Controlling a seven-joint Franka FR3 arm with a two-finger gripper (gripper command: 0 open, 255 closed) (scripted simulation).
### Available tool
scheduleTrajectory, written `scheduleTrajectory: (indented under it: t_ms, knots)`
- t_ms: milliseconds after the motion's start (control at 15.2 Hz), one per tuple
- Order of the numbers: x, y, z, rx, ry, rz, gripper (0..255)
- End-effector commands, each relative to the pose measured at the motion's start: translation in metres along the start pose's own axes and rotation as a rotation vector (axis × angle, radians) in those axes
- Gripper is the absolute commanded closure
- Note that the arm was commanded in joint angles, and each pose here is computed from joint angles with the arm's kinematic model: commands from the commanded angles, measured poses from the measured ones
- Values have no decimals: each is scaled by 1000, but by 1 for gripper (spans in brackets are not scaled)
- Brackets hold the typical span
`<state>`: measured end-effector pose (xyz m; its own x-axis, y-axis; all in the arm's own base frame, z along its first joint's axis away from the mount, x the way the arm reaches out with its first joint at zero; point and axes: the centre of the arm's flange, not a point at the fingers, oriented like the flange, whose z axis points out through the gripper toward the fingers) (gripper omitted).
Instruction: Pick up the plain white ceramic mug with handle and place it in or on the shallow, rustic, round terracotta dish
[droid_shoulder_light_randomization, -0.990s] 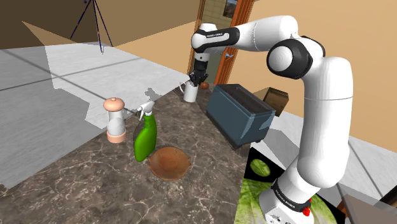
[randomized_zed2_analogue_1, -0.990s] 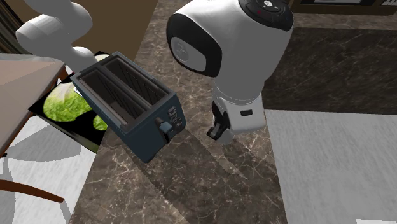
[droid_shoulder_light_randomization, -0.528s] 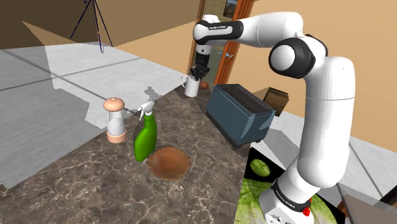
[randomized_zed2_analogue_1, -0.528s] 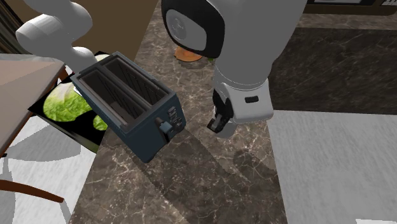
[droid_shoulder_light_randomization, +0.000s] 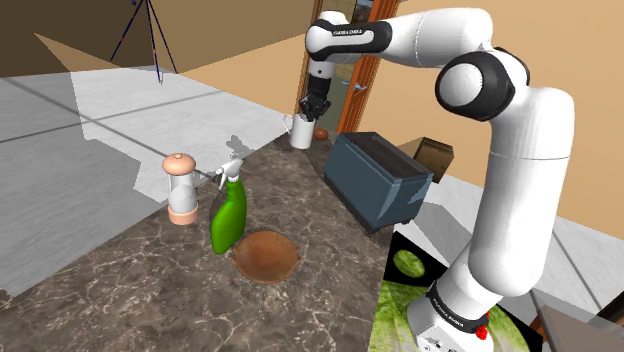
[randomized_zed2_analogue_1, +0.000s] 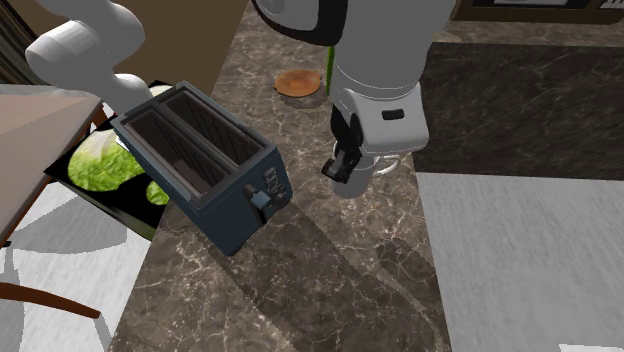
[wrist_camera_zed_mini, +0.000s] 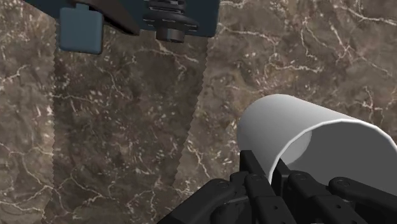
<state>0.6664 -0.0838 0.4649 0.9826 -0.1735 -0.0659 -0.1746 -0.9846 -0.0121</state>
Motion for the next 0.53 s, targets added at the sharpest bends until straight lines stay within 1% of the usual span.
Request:
scheduleTrajectory:
  t_ms: [0, 462]
  knots:
    - [-19, -17, -1, 0, 0, 0, 255]
    - [-86, -81, -3, 0, 0, 0, 255]
